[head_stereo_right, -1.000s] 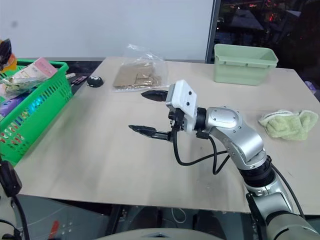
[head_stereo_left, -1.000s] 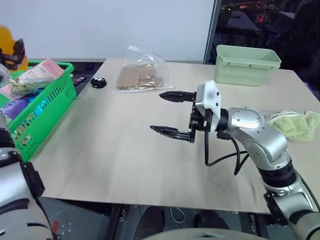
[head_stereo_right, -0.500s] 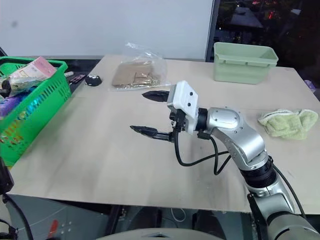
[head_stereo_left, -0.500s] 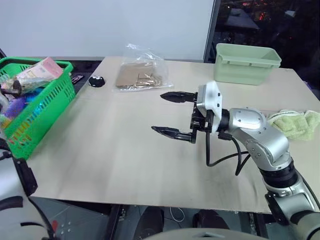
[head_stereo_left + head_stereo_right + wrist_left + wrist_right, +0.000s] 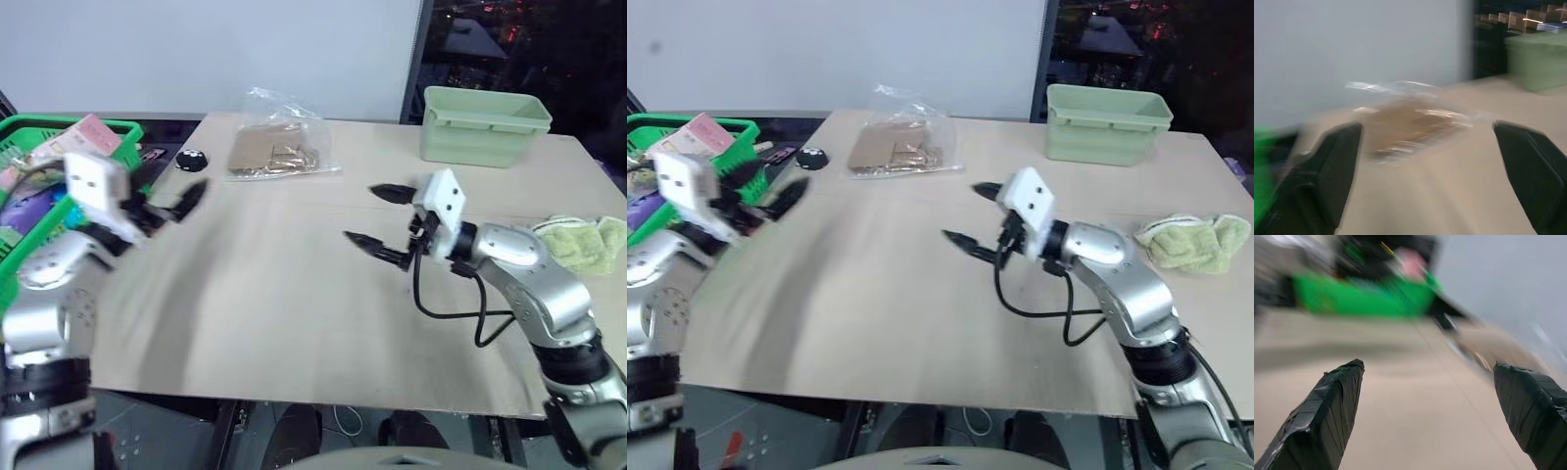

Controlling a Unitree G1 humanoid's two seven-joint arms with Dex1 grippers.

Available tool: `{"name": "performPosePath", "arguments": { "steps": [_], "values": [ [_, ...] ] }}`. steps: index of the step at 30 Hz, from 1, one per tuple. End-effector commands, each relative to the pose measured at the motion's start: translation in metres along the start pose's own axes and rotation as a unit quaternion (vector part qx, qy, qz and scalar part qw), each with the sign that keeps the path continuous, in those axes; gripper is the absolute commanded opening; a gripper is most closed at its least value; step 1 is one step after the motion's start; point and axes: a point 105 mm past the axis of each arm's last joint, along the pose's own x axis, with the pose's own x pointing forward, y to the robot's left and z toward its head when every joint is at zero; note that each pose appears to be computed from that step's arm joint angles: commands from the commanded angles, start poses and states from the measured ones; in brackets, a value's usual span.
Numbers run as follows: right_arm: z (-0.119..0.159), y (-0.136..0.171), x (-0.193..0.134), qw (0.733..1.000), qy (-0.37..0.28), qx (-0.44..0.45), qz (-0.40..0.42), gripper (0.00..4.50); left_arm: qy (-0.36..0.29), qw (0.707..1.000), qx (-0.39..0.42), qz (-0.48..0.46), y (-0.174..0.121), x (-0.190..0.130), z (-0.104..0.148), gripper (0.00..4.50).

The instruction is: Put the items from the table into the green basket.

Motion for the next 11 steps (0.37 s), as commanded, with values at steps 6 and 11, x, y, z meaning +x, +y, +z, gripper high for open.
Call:
{"name": "performPosePath", "arguments": {
  "steps": [6, 11],
  "values": [
    [-0.043, -0.044, -0.083, 0.965, 0.099, 0.012, -0.242, 4.5, 0.074, 0.994, -0.054, -0.06, -0.07, 0.01, -0.034, 4.42],
    [-0.048, -0.034, -0.096, 0.957, 0.104, 0.022, -0.268, 4.5, 0.095, 0.992, -0.063, -0.056, -0.079, 0.014, -0.043, 4.42]
  ]
}}
